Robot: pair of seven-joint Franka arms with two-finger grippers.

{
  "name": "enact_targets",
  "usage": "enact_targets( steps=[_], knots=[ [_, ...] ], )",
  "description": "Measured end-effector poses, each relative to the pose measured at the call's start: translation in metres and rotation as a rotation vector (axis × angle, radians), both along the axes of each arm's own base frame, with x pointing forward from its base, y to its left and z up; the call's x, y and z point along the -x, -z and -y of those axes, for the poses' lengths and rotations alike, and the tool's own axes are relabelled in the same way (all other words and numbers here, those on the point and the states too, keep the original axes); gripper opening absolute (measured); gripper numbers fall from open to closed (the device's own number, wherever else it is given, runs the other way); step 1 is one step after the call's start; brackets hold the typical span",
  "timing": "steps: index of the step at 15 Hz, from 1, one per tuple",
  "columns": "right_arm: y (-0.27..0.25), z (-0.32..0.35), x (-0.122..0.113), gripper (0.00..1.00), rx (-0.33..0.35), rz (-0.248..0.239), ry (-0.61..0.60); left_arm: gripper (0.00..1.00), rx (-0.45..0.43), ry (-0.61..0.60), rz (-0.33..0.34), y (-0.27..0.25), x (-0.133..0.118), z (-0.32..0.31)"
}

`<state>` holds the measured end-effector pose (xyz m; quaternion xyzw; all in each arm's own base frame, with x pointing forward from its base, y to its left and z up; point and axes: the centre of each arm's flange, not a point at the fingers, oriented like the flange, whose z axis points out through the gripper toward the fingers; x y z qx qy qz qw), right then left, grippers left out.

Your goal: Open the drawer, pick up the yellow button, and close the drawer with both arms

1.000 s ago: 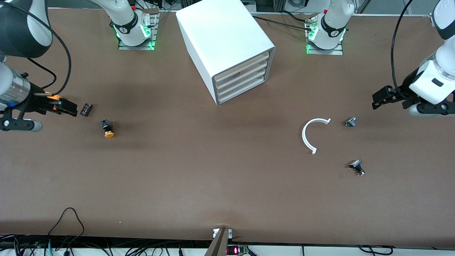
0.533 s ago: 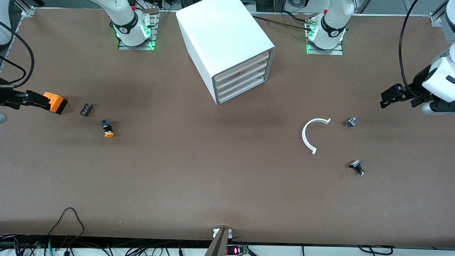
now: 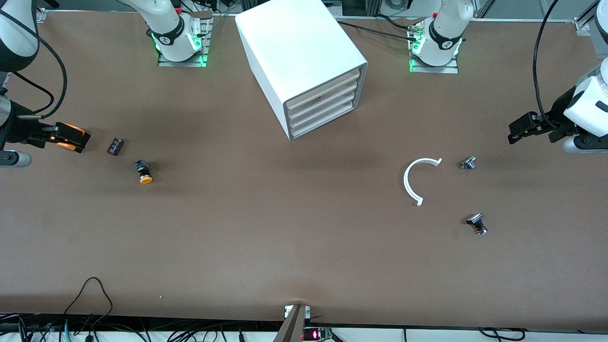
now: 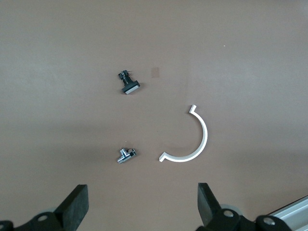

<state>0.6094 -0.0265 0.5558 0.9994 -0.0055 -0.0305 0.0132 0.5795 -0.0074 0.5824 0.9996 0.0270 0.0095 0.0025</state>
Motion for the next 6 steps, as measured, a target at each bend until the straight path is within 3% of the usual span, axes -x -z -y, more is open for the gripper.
enact_targets(
  steps=[6],
  knots=[
    [0.0055, -0.0078, -0.0029, 1.00, -0.047, -0.003, 0.006, 1.00, 0.000, -0.001, -0.003, 0.0004, 0.0002, -0.0005]
  ],
)
